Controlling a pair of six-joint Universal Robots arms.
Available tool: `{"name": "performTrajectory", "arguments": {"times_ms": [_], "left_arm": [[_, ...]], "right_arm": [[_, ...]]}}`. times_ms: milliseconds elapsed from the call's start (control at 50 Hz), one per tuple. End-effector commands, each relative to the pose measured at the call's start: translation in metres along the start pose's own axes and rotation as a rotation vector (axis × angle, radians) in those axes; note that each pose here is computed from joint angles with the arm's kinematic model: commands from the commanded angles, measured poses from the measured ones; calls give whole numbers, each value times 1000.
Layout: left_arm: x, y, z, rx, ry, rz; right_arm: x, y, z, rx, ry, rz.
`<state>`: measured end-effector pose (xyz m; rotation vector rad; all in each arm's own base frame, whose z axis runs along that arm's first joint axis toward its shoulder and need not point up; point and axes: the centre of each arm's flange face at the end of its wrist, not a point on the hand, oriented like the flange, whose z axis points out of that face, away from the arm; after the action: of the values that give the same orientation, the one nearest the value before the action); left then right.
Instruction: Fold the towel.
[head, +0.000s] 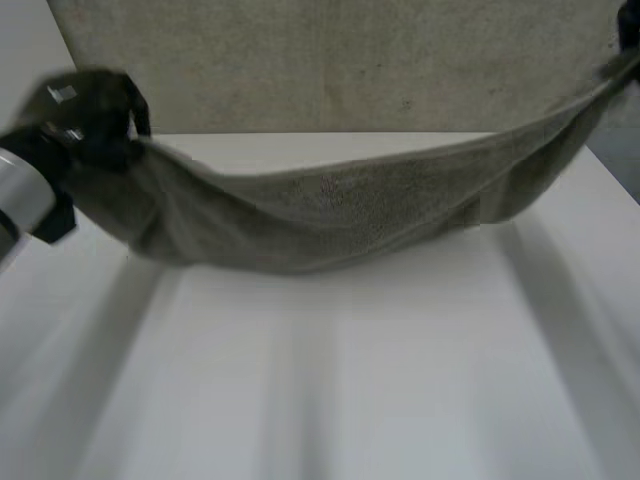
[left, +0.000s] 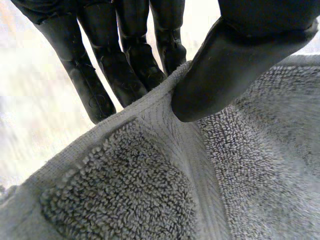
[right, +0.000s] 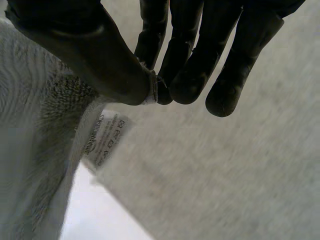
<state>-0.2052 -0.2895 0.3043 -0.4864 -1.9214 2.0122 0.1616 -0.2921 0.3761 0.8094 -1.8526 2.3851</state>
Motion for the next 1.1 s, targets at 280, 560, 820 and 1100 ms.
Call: {"name": "performTrajectory", "arguments": {"times_ms": [280, 560, 820, 1100], "left_arm": [[-12, 99, 16, -340, -10, -80], [-29, -22, 124, 144, -44, 179], [-13, -75, 105, 316, 28, -131], [-31, 40, 37, -181, 48, -157]], "right_arm": [[-77, 72, 16, -550, -460, -235], [-84, -41, 129, 215, -104, -181], [-84, -34, 118, 102, -170, 5], [-60, 47, 50, -264, -375, -43]]}}
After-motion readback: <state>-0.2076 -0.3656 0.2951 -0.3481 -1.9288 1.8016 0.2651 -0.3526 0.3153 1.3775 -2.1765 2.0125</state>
